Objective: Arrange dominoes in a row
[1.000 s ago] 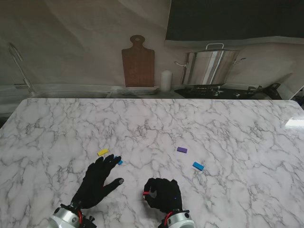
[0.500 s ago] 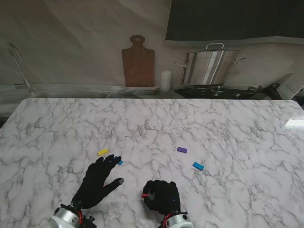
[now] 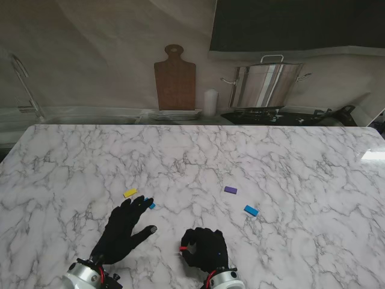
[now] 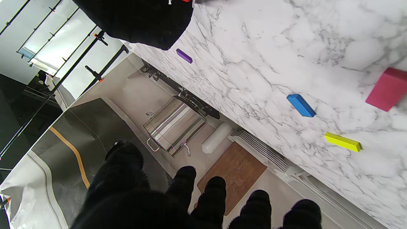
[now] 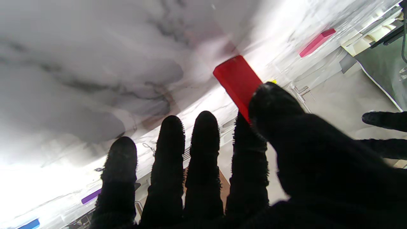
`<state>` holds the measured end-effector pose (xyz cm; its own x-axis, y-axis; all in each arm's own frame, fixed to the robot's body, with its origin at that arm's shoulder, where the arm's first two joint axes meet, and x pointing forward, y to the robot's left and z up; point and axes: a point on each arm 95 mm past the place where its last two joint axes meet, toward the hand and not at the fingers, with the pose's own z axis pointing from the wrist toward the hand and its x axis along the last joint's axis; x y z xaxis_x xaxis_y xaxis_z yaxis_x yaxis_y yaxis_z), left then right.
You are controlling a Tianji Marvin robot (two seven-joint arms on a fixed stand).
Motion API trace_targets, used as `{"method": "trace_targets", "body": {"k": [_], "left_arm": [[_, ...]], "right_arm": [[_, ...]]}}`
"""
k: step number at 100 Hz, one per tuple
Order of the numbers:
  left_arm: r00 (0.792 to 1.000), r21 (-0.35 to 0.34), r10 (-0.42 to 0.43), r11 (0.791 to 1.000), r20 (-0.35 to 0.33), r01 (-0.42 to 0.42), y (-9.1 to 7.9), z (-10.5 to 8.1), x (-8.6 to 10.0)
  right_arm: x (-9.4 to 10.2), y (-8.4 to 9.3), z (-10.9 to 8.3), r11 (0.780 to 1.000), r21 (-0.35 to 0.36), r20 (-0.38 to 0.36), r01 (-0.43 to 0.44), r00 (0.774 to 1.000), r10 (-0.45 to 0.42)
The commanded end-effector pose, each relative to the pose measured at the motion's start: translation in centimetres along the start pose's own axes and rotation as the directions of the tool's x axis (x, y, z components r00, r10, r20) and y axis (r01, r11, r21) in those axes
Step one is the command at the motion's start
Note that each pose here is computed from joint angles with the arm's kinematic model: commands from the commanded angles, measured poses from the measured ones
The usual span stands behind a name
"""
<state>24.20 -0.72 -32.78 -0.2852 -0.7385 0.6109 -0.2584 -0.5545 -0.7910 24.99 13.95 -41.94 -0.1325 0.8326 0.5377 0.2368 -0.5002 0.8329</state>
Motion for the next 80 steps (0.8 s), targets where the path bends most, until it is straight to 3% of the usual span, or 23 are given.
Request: {"method": "trace_targets", "body": {"k": [1, 80], "left_arm": [[1.0, -0.018, -0.005, 1.0, 0.002, 0.005, 0.36, -0.07, -0.05], [1.0, -0.014, 0.001, 1.0, 0.006, -0.001, 0.19, -0.11, 0.11]], "right_arm": [[-0.11, -0.26, -0.2, 1.0, 0.012, 0.004, 0.005, 1.0, -0.005], [-0.05, -0.22, -0.32, 0.999, 0.029, -0.007, 0.021, 1.0, -0.021]]}}
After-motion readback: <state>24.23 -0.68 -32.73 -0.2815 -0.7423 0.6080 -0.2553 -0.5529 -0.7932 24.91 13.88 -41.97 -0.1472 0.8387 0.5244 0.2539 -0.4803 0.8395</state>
